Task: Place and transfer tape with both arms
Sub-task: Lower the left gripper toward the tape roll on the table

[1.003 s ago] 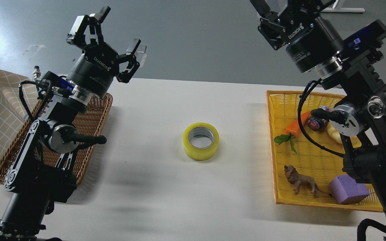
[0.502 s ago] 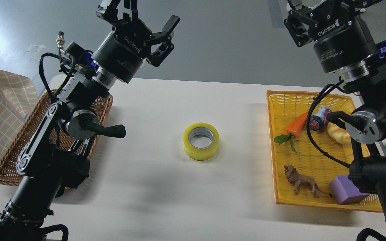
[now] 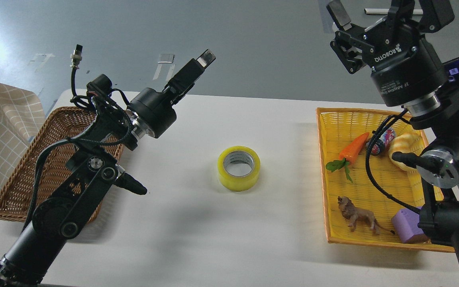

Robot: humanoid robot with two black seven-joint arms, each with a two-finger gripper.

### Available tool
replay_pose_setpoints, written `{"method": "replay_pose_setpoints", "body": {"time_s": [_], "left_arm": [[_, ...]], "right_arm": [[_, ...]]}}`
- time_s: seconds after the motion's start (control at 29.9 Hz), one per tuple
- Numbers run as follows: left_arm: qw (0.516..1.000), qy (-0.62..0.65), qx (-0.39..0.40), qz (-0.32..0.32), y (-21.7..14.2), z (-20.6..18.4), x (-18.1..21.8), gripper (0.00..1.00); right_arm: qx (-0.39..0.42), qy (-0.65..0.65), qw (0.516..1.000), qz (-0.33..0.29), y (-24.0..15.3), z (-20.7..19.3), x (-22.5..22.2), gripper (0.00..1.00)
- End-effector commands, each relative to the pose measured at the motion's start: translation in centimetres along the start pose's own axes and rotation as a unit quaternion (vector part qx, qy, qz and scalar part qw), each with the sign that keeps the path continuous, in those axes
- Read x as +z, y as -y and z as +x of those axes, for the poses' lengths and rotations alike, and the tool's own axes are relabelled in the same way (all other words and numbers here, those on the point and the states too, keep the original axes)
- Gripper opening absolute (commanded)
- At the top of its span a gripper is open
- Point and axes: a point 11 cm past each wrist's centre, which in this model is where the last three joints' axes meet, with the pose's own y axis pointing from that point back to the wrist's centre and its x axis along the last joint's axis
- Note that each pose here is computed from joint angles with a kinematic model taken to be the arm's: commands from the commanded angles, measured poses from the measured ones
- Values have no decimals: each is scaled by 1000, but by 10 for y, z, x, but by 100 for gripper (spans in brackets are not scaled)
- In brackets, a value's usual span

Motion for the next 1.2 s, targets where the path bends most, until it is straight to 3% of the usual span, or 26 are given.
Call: {"method": "replay_pose_setpoints", "body": {"time_s": [0.0, 0.1, 0.3, 0.47, 0.84, 1.17], "left_arm": [[998, 61, -10, 33, -8, -8, -16, 99], [968, 214, -82, 105, -25, -43, -58, 99], [958, 228, -111, 133, -26, -71, -70, 99], [954, 245, -128, 118, -14, -77, -64, 99], [914, 323, -206, 130, -4, -85, -90, 99], [920, 298, -222, 123, 1, -118, -86, 99]], "right_arm": [[-20, 3, 1000, -2, -2, -5, 1, 100], [-20, 5, 1000, -2, -1, -5, 2, 100], [-17, 6, 1000, -7, -4, -3, 4, 100], [-12, 7, 1000, -13, -8, -2, 8, 100], [-5, 9, 1000, -28, -17, 1, 15, 100], [7, 0, 1000, -30, -22, 10, 13, 100]]}}
